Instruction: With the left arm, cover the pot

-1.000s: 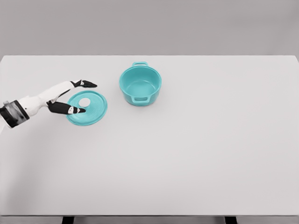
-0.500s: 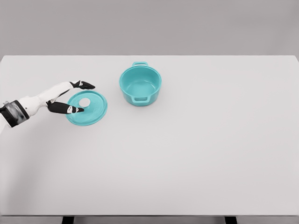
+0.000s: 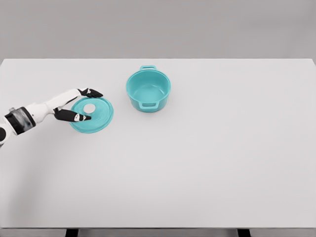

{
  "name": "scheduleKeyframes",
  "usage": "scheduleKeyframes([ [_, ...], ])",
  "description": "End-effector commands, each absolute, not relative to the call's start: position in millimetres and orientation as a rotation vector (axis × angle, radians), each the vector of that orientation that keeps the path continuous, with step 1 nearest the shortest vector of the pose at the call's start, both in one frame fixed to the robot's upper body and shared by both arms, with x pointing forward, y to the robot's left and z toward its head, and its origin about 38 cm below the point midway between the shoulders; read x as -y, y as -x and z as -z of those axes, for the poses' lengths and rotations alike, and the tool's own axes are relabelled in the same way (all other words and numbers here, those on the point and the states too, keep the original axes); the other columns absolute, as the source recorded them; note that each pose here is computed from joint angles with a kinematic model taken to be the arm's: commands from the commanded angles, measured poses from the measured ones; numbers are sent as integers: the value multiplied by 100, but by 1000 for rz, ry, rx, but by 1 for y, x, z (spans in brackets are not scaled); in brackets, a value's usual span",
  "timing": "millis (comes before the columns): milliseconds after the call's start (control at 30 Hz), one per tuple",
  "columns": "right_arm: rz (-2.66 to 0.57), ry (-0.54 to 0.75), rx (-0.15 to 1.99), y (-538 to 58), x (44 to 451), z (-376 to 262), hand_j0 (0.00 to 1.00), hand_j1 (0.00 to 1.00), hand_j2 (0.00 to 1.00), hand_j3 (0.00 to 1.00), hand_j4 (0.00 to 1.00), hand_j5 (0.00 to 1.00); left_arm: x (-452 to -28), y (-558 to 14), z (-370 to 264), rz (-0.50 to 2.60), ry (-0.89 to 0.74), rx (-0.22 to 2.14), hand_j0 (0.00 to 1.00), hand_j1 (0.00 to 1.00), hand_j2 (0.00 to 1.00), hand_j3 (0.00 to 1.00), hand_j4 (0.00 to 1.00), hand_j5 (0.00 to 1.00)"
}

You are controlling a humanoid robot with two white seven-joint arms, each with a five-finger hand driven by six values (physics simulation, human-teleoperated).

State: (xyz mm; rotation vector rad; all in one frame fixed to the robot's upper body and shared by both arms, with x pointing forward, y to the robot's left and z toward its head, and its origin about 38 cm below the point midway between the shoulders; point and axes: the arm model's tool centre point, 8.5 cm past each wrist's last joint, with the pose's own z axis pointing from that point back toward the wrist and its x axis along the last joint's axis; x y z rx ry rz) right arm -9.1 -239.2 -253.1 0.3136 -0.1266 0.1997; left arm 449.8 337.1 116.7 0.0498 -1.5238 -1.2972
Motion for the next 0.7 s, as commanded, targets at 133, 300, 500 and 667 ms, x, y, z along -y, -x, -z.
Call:
scheduleKeyframes([
  [133,-200,-314,125,10,239,253,100,100,100,100,100,100,-341,-451,-112,1279,-53,1509,78,78,78,78,78,78],
  [300,-200,-314,127,9,239,253,100,100,100,100,100,100,-341,-451,-112,1278,-53,1510,78,78,78,78,78,78],
  [500,-200,-314,127,9,239,253,100,100,100,100,100,100,-344,-451,-110,1267,-65,1484,70,70,70,70,70,70],
  [667,-200,-314,125,10,239,253,100,100,100,100,100,100,-344,-451,-109,1267,-64,1480,69,69,69,69,69,69],
])
